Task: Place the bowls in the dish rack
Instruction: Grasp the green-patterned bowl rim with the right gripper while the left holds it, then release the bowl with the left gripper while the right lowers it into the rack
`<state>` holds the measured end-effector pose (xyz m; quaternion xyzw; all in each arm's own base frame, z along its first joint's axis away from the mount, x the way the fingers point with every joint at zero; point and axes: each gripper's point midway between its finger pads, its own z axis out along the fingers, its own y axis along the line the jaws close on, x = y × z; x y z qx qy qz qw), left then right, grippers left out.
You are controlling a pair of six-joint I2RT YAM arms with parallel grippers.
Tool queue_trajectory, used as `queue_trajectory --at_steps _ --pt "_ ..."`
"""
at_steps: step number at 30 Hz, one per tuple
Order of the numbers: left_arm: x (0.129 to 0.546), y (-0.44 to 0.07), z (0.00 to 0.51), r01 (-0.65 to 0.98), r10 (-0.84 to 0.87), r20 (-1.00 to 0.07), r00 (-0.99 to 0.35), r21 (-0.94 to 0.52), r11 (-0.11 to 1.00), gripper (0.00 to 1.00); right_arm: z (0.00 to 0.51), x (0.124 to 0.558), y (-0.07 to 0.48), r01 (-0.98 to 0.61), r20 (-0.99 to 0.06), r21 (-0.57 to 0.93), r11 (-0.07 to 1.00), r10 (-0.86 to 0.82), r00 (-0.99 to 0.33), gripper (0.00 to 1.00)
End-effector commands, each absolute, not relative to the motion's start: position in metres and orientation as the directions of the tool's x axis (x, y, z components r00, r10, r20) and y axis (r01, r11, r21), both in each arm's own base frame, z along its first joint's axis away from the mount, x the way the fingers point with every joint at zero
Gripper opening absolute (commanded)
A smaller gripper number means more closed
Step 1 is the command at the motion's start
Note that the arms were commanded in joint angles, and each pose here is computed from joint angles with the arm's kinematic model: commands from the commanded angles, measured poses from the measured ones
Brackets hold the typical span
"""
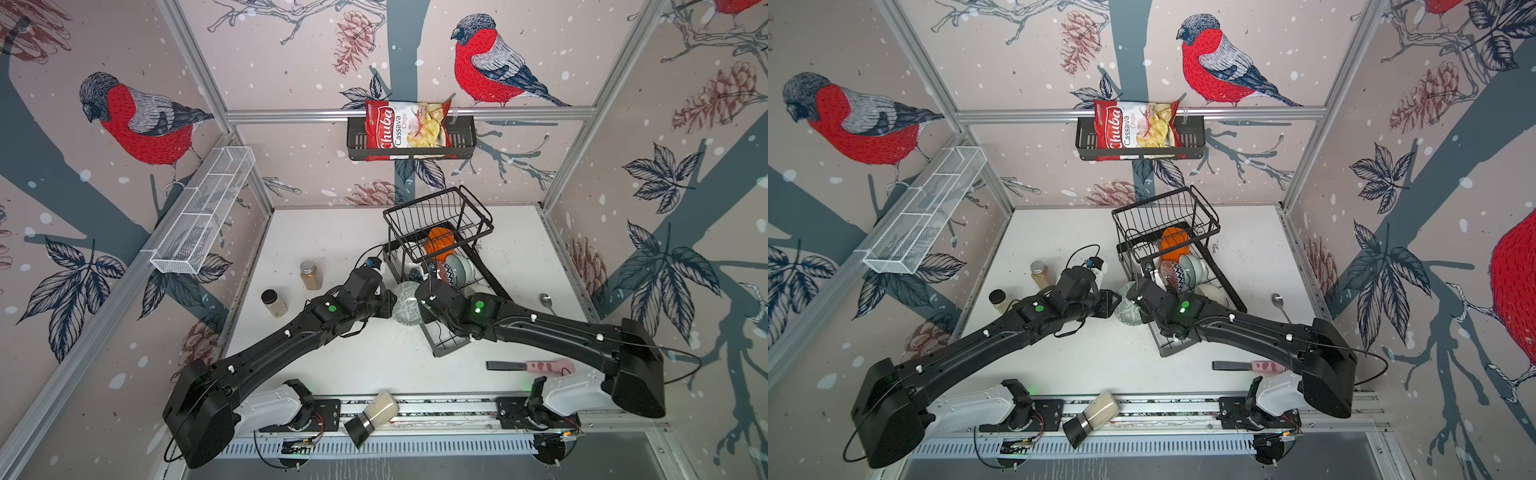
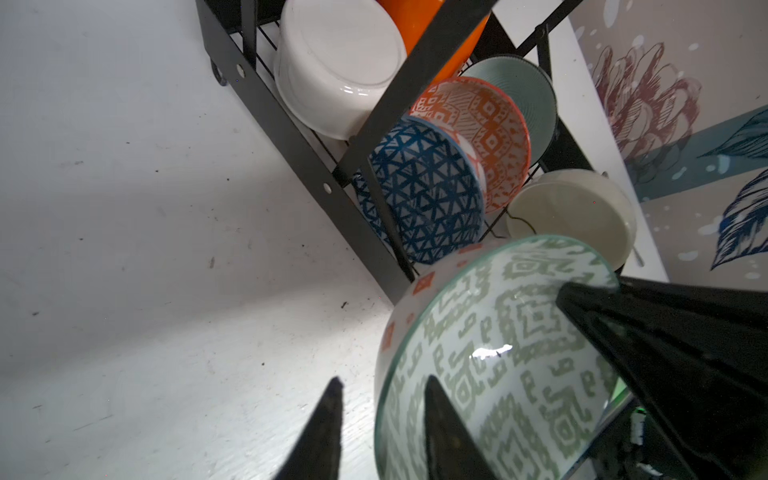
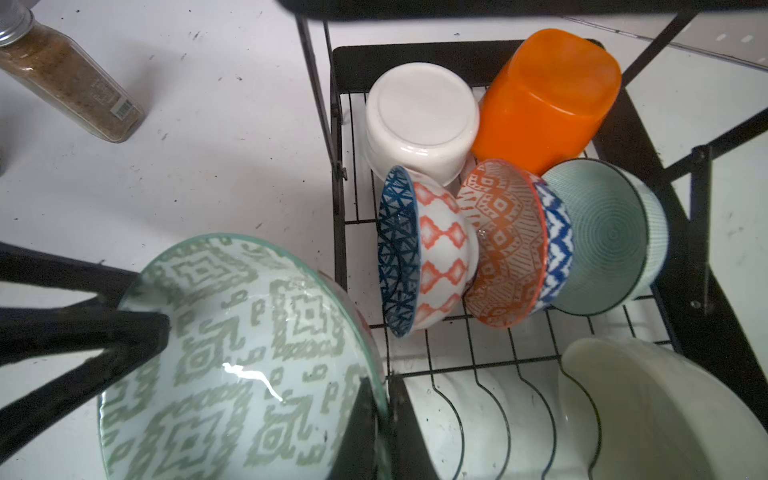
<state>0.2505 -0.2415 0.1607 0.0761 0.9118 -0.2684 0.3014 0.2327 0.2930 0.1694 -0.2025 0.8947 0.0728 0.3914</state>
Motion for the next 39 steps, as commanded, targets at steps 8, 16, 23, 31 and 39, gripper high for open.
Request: queue_trajectory --at_steps 8,16,23,31,39 --pt "0.259 -0.254 0.181 0.337 -0.055 -0.632 -0.773 -0.483 0.808 0.57 0.179 0.234 0.270 -0.354 -0.757 -0.056 0.934 -0.271 -0.595 0.00" --pt "0.261 -0.245 0.190 0.325 -0.103 -0.668 -0.737 -0.484 0.812 0.70 0.184 0.233 0.251 -0.317 -0.757 -0.107 0.942 -0.284 -0.588 0.00" --pt "0.263 -0.238 0.189 0.309 -0.113 -0.680 -0.725 -0.468 0.828 0.84 0.181 0.232 0.228 -0.267 -0.742 -0.172 0.948 -0.303 -0.598 0.00" --pt "0.269 -0.235 0.189 0.300 -0.130 -0.704 -0.698 -0.453 0.840 0.90 0.176 0.235 0.196 -0.170 -0.712 -0.313 0.934 -0.350 -0.609 0.00" --pt "0.275 -0.235 0.168 0.287 -0.044 -0.676 -0.736 -0.370 0.884 0.90 0.176 0.237 0.179 -0.119 -0.695 -0.378 0.918 -0.366 -0.618 0.00"
